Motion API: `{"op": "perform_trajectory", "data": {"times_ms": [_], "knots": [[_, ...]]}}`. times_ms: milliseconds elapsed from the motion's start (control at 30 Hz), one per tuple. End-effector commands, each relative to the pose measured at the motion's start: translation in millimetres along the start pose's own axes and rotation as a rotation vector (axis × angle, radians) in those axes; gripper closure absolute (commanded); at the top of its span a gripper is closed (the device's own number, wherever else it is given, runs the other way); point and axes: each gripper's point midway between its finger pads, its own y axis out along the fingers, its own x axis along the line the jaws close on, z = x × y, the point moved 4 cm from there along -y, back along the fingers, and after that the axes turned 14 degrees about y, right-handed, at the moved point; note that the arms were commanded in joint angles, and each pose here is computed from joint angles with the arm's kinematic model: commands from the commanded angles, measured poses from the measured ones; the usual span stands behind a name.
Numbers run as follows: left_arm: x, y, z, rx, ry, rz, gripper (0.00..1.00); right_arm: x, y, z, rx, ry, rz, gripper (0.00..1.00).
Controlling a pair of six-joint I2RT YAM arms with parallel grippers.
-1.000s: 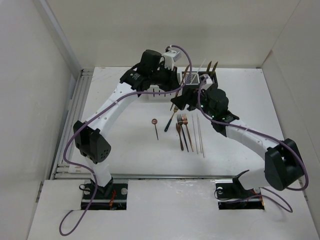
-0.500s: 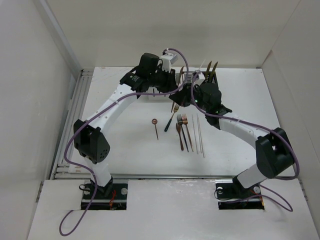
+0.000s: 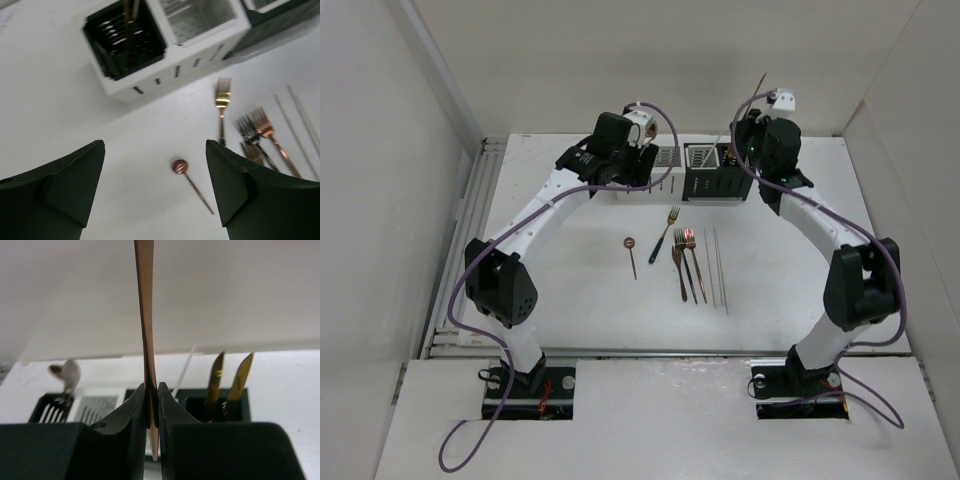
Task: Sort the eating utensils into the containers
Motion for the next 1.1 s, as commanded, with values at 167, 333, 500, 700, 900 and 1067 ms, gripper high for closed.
{"op": "perform_trajectory", "data": {"times_ms": [167,333,500,700,900,1067], "knots": [[36.1,-27.6,3.3,-0.031,-0.018,-0.205,0.06,-58.8,64.0,7.8,-0.016,-0.068,0.128,1.00],[1.6,-1.6,65.8,0.107,-0.075,0.097,0.00,-73.7,83.1,19.8,-0.016,-0.104,0.165,1.00],[16.8,-2.3,83.4,0.134,-0.067,-0.042,0.00,-83.6,90.3,35.5,0.001,-0.123,0.168,1.00],[17.4,-3.0,85.6,0.142,-0.017,-0.029,0.00,-78.2,88.5,37.6,0.020,-0.122,0.132,0.77],[-4.6,0.8,102.1,0.158,0.021,0.087,0.00,-71.7,71.5,31.2,0.022,-0.112,0.121,0.36],[-51.7,5.8,156.8,0.356,0.065,0.184,0.00,-57.8,43.7,6.3,-0.021,-0.112,0.114,0.30]]}}
